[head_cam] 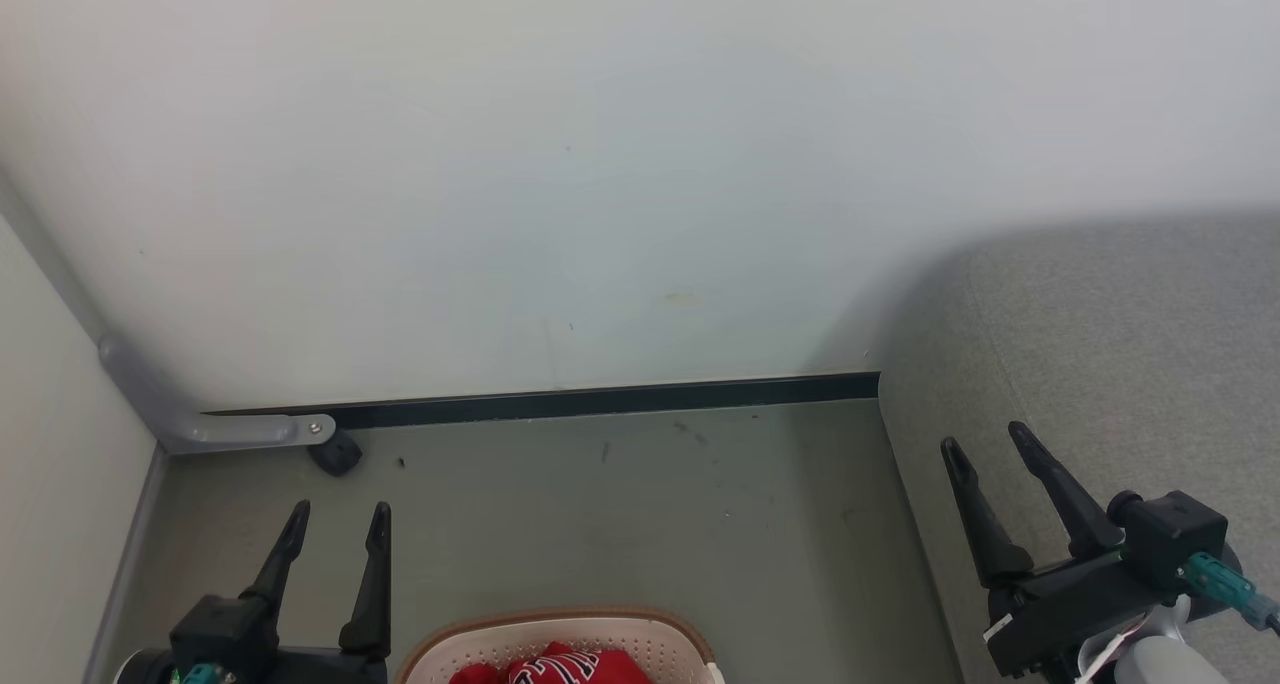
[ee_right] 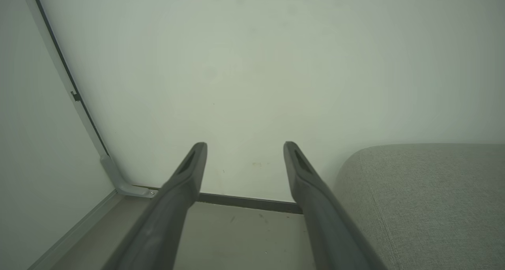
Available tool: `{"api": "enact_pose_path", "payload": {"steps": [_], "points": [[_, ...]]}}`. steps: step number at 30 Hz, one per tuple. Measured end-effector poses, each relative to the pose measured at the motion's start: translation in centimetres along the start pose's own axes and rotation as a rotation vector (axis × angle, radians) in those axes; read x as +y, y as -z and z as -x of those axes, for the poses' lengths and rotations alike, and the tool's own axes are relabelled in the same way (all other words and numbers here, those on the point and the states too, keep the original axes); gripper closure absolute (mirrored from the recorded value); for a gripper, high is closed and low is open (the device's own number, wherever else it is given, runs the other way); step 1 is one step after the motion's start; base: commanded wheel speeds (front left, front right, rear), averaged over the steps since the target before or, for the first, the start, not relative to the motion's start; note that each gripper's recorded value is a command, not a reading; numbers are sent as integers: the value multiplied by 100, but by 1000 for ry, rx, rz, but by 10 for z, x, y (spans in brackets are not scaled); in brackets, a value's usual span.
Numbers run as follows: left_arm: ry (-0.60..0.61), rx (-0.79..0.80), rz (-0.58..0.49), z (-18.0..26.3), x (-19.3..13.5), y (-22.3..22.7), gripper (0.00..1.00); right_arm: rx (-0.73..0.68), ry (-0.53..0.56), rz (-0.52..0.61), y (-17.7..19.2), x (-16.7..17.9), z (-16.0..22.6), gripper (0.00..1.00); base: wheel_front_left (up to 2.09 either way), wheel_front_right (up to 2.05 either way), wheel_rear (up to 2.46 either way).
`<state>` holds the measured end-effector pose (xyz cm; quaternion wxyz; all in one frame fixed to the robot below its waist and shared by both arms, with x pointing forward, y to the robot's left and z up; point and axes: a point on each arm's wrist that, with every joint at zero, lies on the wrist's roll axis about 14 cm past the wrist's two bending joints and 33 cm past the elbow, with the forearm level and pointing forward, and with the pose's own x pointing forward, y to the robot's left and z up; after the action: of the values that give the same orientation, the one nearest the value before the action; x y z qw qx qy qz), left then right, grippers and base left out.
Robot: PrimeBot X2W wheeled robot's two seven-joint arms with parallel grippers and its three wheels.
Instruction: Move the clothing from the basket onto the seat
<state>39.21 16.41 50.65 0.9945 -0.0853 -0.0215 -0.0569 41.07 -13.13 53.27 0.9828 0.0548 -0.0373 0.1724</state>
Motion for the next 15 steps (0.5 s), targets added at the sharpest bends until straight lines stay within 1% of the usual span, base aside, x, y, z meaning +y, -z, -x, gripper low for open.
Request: {"api": "enact_pose_path", "payload": {"steps": [11,15], "points": [[-7,1,12,-1,1,2,0,-2,9,-14,1,-3,-1,0,0,0,0],[-20,1,25,-2,3,3,0,17,24,-32,10,-5,4,0,0,0,0]]}}
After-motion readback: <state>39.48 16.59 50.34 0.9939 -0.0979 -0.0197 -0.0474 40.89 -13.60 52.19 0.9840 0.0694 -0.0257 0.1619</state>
